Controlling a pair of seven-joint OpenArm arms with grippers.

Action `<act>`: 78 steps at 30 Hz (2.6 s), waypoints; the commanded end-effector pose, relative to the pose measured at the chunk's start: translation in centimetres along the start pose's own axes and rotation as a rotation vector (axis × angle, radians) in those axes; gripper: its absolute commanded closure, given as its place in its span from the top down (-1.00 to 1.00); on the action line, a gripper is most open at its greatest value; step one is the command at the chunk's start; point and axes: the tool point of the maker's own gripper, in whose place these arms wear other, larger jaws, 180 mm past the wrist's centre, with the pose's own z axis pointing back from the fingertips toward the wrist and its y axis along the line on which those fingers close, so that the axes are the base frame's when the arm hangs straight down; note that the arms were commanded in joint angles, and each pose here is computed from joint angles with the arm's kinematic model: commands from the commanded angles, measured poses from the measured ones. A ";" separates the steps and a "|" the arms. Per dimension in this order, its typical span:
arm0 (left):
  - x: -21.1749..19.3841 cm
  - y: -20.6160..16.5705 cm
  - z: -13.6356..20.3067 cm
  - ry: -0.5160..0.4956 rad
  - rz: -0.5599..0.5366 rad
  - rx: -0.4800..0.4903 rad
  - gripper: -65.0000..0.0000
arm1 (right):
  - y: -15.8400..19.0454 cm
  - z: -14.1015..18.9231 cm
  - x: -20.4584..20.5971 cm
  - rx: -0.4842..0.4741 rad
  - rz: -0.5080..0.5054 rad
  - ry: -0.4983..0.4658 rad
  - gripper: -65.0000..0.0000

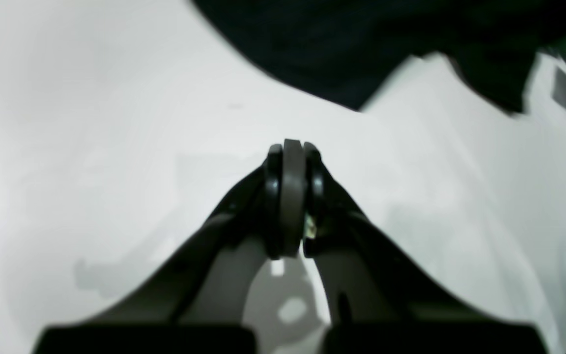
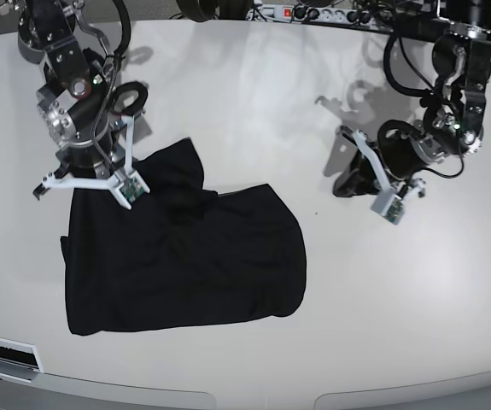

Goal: Layout the t-shirt on the table in an organized manner, then fold the t-shirt properly
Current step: 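Release, regrasp the shirt with the right gripper and pull it flatter, then grasp the shirt's middle with the right gripper and lift it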

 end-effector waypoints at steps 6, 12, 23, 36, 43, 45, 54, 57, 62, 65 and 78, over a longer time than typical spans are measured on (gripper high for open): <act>1.5 1.6 0.0 -0.026 -0.037 0.070 -1.00 | -6.7 1.6 -2.1 -0.368 -0.127 0.050 -0.56; 1.0 1.9 0.2 -0.008 -0.034 0.082 -1.00 | -8.6 1.7 -2.0 -0.419 -0.179 0.023 0.21; 1.7 4.2 1.4 -0.035 -0.006 0.143 -1.00 | 6.7 5.4 9.7 0.411 -0.165 -0.482 0.19; 1.8 5.8 2.5 -0.047 0.034 0.185 -1.00 | 12.9 -2.7 17.3 0.495 -0.153 -0.386 -0.04; 1.8 5.8 2.5 -0.047 0.034 0.185 -1.00 | 16.4 -6.8 17.4 0.593 -0.115 -0.257 -0.03; 1.8 5.8 2.5 -0.047 0.034 0.185 -1.00 | 17.3 -8.1 16.4 0.609 -0.113 -0.212 -0.03; 2.1 5.6 2.4 -0.063 0.053 0.174 -1.00 | 16.5 -7.5 17.7 0.617 -0.065 -0.215 -1.00; 2.0 5.6 2.5 -0.062 0.053 0.174 -1.00 | 13.3 -4.9 21.4 0.548 -0.086 -0.308 -1.00; 2.0 5.6 2.5 -0.062 0.053 0.174 -1.00 | 5.5 2.6 27.5 0.379 -0.144 -0.600 -1.00; 2.1 5.6 2.4 -0.063 0.053 0.174 -1.00 | 1.2 5.3 27.8 0.283 -0.178 -0.688 -1.00; 2.5 5.9 2.6 -0.083 0.045 0.178 -1.00 | -11.5 7.0 18.6 -0.047 -0.302 -0.669 -1.00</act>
